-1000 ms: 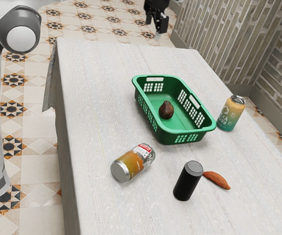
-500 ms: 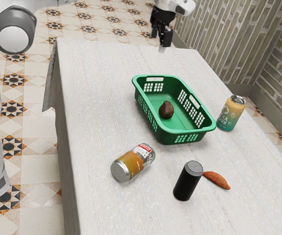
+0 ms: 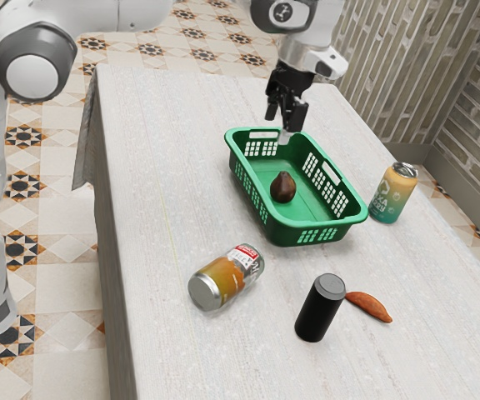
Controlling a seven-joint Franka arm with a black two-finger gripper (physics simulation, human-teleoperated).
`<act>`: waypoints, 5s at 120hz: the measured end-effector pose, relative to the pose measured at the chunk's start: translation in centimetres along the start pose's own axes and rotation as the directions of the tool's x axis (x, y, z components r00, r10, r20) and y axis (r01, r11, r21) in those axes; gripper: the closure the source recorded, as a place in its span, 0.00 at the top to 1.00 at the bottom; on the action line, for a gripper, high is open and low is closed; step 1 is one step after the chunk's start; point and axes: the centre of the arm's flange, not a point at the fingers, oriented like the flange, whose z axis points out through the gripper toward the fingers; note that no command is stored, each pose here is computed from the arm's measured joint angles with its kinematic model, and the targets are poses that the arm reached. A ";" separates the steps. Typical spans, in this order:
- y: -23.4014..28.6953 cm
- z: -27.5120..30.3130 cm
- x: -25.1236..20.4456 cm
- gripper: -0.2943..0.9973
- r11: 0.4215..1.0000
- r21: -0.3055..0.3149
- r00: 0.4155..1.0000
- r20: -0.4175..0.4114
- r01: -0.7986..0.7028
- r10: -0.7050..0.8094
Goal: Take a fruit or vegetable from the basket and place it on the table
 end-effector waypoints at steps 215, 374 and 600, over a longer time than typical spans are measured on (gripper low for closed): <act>-7.9 17.9 11.7 0.77 0.985 -0.043 0.985 0.052 0.169 -0.167; -7.4 18.0 12.4 0.40 0.983 -0.063 0.985 0.036 0.172 -0.170; 30.5 9.3 9.4 0.76 0.936 -0.005 0.900 -0.274 -0.353 0.338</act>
